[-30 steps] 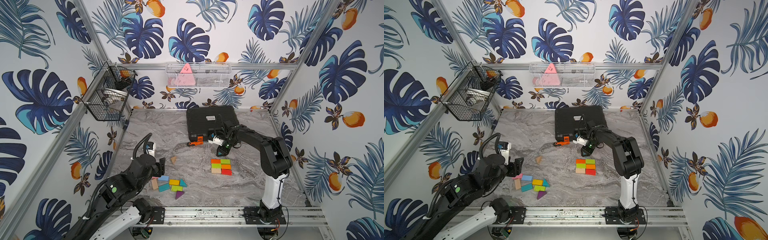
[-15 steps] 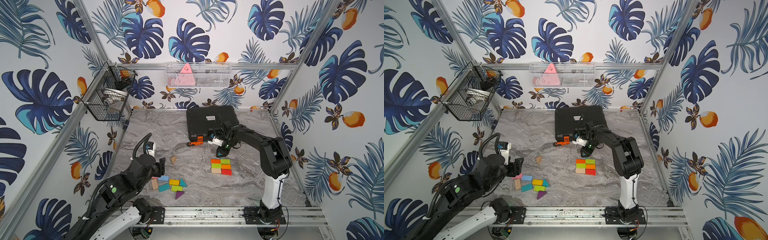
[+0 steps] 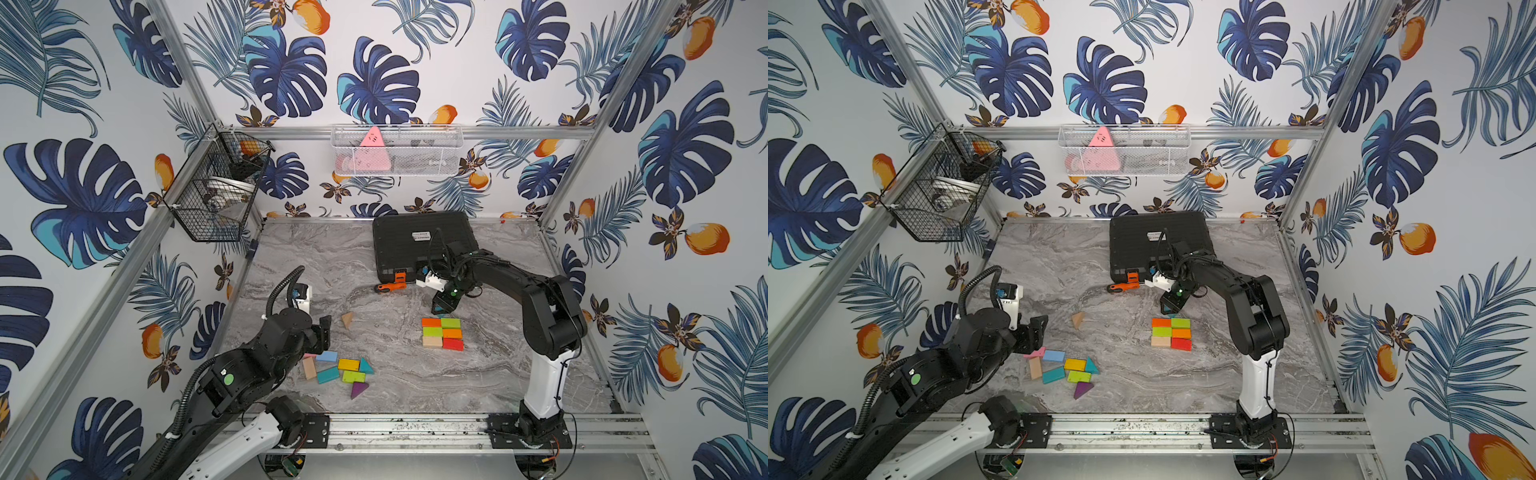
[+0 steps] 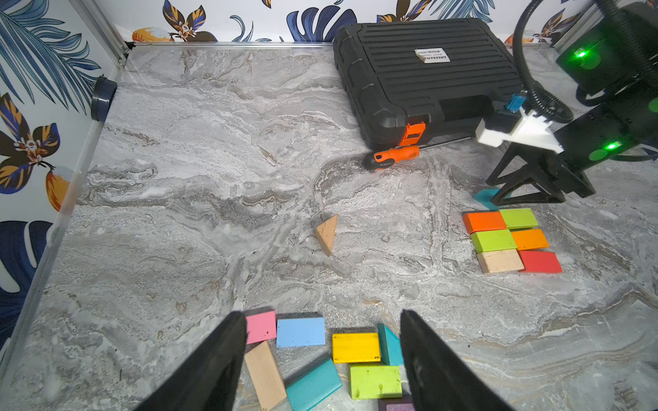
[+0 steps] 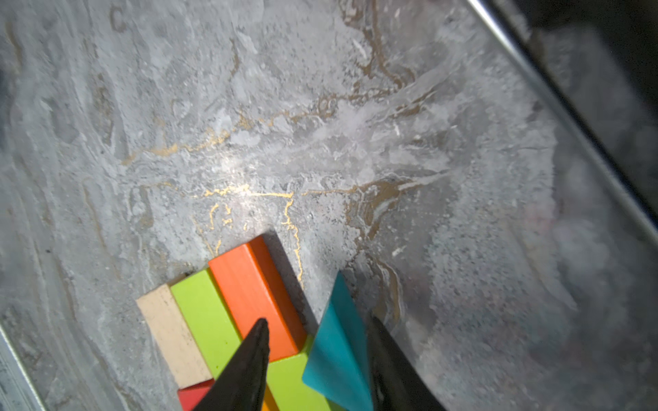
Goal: Assemble a piece of candy with building blocks
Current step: Assemble the building block at the center of the board.
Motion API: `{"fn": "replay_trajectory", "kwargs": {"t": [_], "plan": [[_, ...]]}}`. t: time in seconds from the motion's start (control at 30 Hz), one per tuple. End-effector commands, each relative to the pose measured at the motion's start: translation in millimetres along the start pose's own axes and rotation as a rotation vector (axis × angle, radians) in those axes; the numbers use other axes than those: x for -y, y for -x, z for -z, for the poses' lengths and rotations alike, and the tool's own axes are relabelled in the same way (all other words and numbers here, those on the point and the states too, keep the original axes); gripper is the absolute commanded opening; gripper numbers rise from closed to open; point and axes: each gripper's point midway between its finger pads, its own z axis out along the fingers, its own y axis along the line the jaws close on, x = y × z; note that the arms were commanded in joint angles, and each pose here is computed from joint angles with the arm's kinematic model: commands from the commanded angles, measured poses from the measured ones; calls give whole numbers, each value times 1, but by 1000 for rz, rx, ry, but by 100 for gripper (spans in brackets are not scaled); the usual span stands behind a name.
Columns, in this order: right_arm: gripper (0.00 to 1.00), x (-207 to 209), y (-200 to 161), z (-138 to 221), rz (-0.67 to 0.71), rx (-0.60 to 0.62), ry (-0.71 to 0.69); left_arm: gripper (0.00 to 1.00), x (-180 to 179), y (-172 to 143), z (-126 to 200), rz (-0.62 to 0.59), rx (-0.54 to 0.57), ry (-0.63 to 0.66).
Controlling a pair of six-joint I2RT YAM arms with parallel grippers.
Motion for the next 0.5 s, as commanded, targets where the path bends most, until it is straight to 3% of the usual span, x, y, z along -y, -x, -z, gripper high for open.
{"fn": "replay_trajectory", "kwargs": {"t": [0.0,0.23,0.3,0.47], "plan": [[53,3,37,29,-32,180,-32,73,3,3,-2,-10,6,-3],[61,-14,85,124,-165,591,-130,74,21,-10,-36,-29,-124,12],[64,-16,85,142,-231,704,-165,76,29,-17,-54,-7,-169,22],[66,-40,60,161,-296,800,-168,81,45,-40,-101,-8,-294,63]]}}
